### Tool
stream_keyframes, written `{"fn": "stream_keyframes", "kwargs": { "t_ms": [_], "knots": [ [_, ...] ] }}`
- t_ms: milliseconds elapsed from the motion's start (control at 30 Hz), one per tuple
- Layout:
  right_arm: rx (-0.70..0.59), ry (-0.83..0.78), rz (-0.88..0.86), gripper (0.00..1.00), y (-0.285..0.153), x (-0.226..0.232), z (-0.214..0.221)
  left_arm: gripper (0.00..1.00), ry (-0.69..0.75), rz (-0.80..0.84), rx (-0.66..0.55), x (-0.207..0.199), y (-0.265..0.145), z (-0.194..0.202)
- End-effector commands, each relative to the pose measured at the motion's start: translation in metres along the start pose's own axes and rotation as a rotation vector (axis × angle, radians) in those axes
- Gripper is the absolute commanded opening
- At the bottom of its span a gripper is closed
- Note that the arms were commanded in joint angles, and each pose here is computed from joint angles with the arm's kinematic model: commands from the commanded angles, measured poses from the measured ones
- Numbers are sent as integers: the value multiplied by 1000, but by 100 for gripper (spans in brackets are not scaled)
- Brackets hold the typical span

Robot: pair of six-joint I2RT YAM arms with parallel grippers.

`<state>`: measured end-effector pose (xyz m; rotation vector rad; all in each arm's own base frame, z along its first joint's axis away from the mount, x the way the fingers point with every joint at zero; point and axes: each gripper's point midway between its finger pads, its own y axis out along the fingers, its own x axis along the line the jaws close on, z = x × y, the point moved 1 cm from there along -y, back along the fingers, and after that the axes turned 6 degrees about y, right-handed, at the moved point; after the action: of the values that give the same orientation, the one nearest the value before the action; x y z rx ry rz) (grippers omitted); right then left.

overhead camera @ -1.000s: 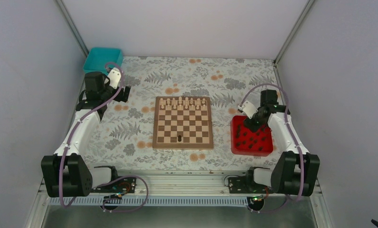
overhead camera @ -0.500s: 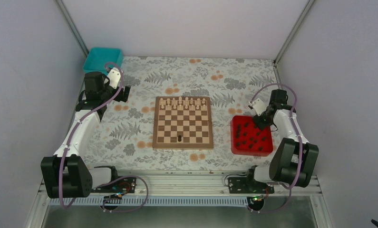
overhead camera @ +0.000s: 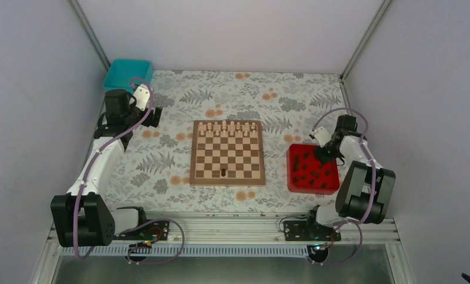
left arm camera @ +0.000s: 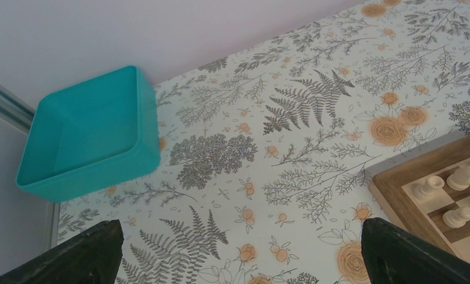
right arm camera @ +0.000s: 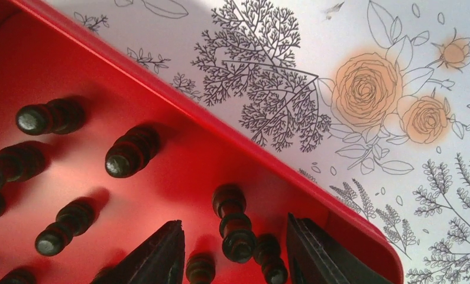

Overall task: Set up the chess pieces on the board
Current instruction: Pick up the chess piece from the storage box.

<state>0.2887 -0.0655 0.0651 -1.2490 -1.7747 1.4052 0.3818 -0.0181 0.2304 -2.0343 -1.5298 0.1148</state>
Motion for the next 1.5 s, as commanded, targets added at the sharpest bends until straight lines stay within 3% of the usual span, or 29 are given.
{"fn": "stream_keyframes", "kwargs": {
  "t_ms": [0, 333, 533, 700, 1000, 1200, 1467],
  "knots": [
    [-41, 18, -12, 46, 5, -1, -4, 100, 9, -1, -31, 1, -3, -4],
    [-42, 24, -24, 40, 15, 4, 1, 100, 8, 6, -32, 0, -3, -4],
    [-61, 21, -16, 26, 9, 4, -2, 100, 8, 8, -32, 0, -3, -4],
    [-83, 14, -22, 14, -6, 3, -9, 100, 9, 3, -34, 1, -4, -5],
    [-149, -29, -60, 10, -53, 13, -33, 100, 8, -1, -37, 1, -5, -6],
    [-229, -146, -135, 12, -95, 60, -70, 100, 8, -1, -39, 2, -5, -8],
    [-259, -329, -271, 13, -103, 155, -105, 100, 6, -11, -33, 4, -3, -6]
  ]
}}
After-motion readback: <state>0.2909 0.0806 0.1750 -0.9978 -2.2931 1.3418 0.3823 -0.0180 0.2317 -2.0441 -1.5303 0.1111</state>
